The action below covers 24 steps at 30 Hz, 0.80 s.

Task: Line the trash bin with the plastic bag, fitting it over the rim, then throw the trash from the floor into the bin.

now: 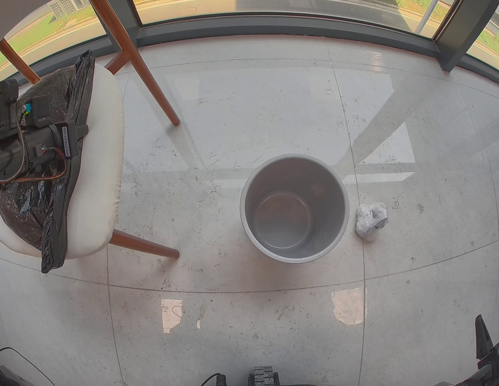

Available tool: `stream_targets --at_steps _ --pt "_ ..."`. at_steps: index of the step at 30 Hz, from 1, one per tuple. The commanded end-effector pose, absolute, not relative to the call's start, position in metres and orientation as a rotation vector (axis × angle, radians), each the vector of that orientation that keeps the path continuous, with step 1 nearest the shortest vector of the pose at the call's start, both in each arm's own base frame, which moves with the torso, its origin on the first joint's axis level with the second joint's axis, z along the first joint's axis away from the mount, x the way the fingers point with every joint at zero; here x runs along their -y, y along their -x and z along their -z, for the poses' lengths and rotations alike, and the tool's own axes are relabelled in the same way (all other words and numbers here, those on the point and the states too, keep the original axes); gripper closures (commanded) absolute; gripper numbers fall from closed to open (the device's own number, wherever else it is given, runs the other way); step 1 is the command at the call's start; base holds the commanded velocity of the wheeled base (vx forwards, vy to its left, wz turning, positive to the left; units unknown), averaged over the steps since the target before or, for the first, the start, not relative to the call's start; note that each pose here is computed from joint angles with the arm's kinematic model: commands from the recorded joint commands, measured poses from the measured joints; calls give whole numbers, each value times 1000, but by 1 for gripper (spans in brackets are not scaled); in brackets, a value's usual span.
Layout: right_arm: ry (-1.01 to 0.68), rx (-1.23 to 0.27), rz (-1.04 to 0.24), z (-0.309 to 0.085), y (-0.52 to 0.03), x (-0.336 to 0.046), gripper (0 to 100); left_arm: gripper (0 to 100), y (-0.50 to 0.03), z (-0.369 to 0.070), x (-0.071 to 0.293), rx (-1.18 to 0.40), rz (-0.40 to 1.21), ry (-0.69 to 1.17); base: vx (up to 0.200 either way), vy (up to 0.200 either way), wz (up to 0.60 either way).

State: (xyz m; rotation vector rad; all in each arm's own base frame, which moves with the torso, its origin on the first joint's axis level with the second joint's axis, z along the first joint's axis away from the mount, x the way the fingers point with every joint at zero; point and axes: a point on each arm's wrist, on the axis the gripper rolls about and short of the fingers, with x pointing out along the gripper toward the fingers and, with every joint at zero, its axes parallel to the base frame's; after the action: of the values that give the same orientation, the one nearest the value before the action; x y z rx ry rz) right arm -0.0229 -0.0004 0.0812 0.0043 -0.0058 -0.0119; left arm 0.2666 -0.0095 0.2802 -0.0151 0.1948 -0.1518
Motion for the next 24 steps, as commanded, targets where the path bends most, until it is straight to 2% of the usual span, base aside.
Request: stream_targets --at_steps 1,6,12,14,19,22,24 --pt "-5 5 12 -76 23 0 0 100 -252 -277 9 -204 154 15 0 0 0" --pt "-5 5 12 -76 23 0 0 100 -236 -271 19 -232 200 36 0 0 0" --pt "-5 5 12 -76 23 0 0 100 -220 -272 43 -272 300 154 0 0 0" --pt "-5 5 12 -76 23 0 0 100 -218 -274 49 -275 330 205 0 0 0" --pt "-12 5 14 -76 23 0 0 100 -198 -284 72 -333 537 479 0 0 0" --pt "-17 5 14 -76 23 0 0 100 -193 -287 80 -361 581 554 0 0 0" --pt "-17 5 15 -76 23 0 0 100 -180 -292 93 -390 678 600 0 0 0"
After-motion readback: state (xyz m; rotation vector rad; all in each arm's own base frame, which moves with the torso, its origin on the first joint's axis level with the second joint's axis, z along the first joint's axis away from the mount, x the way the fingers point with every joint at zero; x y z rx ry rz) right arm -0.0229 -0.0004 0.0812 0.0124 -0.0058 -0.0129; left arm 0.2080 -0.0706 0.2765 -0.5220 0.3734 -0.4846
